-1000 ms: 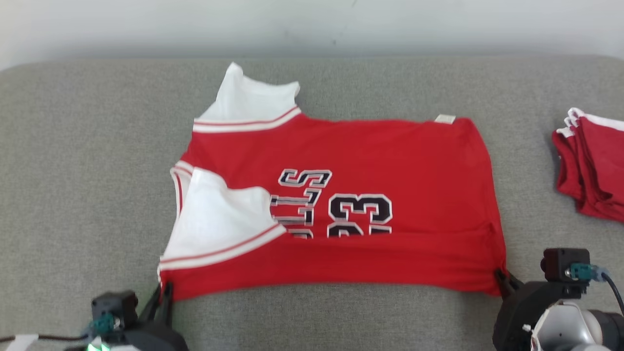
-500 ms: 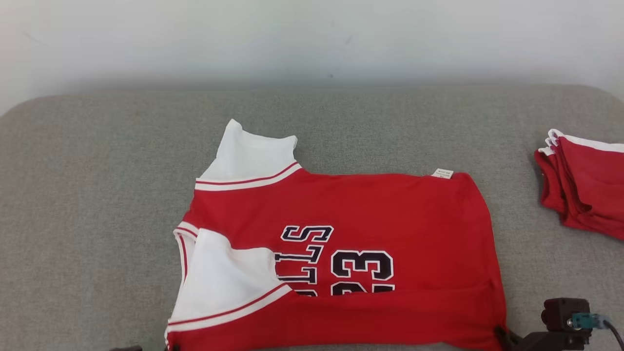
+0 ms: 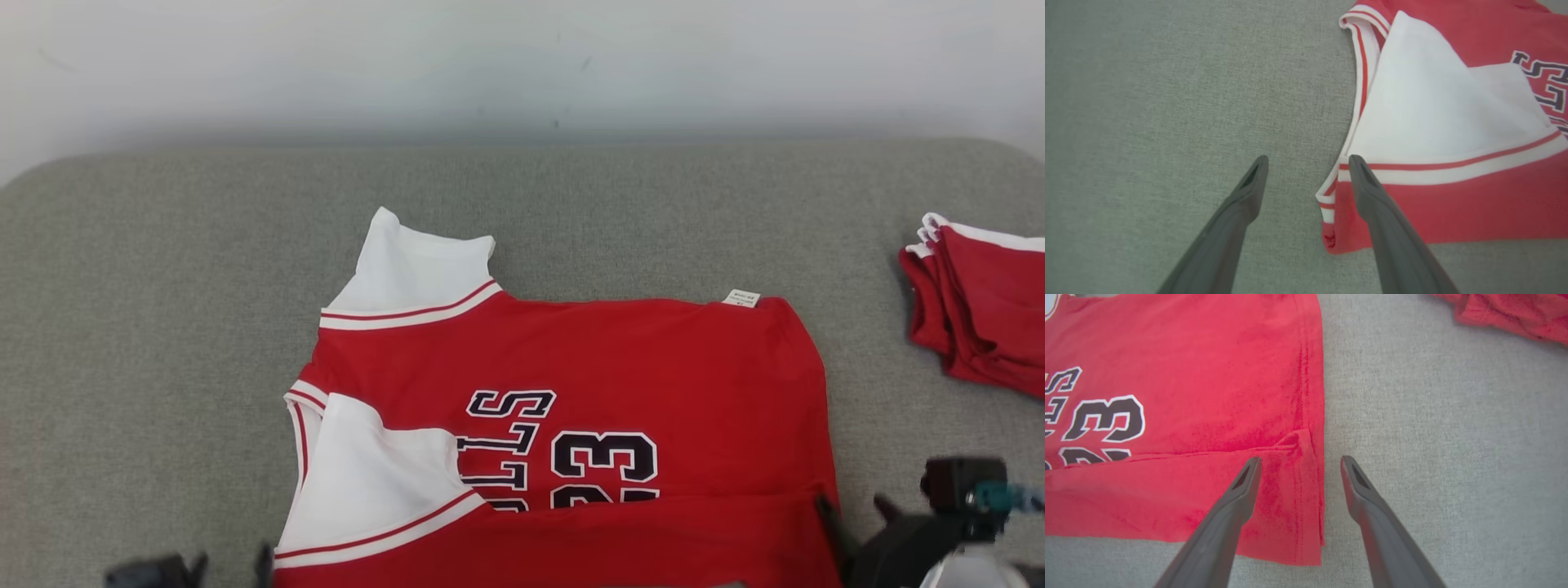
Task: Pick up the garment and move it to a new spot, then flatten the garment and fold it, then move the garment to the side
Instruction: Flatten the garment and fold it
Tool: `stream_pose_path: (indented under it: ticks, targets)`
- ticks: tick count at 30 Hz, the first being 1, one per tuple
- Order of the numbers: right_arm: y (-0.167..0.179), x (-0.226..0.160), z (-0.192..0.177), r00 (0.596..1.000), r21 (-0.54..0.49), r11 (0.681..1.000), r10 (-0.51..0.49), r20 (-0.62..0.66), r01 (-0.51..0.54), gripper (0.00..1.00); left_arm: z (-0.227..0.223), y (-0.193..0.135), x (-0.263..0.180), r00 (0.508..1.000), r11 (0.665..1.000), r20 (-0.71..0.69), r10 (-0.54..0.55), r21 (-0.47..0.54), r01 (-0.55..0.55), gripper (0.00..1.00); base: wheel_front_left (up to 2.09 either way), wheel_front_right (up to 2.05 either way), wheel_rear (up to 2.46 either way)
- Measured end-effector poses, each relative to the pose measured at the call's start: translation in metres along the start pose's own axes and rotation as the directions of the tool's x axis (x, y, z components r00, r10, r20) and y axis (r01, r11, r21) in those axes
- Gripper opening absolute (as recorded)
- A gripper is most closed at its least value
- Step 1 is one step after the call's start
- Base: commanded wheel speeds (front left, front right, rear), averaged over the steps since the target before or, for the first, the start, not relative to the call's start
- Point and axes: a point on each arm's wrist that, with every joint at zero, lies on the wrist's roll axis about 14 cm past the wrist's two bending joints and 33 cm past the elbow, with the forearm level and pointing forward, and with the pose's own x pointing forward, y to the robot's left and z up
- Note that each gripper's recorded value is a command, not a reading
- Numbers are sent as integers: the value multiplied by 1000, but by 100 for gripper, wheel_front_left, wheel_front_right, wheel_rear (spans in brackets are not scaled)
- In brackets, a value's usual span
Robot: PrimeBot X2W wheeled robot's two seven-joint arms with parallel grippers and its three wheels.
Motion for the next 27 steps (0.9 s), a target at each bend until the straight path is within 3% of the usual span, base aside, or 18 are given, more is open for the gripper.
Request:
stream_pose_path:
  ticks: [3,8,13,20,27]
  targets:
    - [0,3,31,998,-56,998,-6,59,9,100,40,5,12,997,999,79,-4,51,0,100,0,0,0]
    - [6,17,97,985,-156,988,18,174,9,100,114,-15,45,976,983,195,-101,169,68,100,0,0,0]
    - [24,48,141,972,-241,970,75,221,-20,100,160,-46,95,963,950,185,-197,278,141,100,0,0,0]
    - [46,92,135,979,-312,946,138,147,-87,100,170,-69,166,968,921,78,-239,335,200,100,0,0,0]
    - [23,105,115,992,-304,951,86,93,-54,100,166,-76,212,973,899,-6,-231,380,216,100,0,0,0]
